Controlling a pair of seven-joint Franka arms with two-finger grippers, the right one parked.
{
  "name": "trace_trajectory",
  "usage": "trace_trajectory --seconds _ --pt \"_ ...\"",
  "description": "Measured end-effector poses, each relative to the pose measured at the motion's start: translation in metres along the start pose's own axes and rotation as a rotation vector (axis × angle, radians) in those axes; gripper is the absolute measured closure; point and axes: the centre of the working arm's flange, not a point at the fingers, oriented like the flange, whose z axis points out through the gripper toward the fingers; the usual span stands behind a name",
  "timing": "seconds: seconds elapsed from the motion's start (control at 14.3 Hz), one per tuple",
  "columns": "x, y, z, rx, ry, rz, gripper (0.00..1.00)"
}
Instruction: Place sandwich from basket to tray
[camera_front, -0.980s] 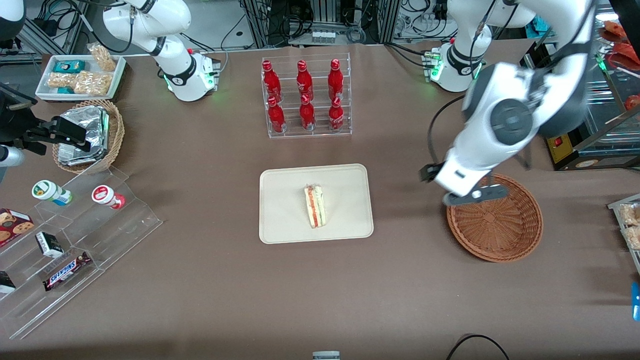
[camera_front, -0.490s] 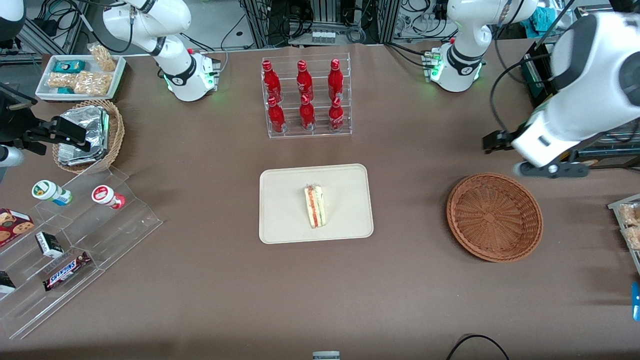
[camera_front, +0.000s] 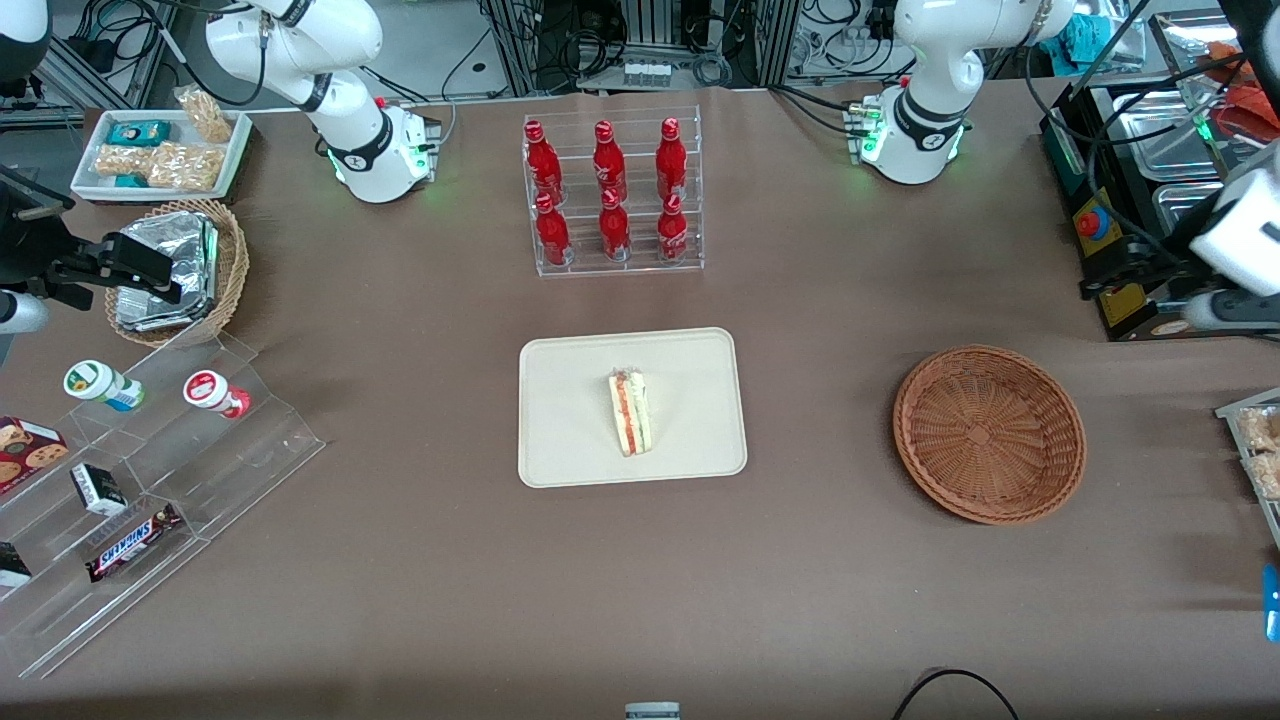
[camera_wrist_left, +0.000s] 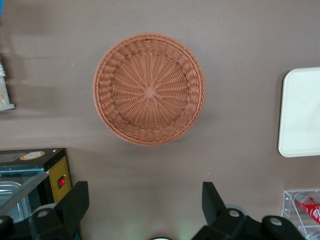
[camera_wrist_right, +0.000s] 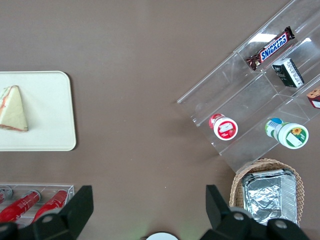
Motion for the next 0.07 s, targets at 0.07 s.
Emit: trace_trajectory --seconds 0.07 --pt "0.0000 -0.0019 -0.0027 0.000 0.006 -0.004 0.00"
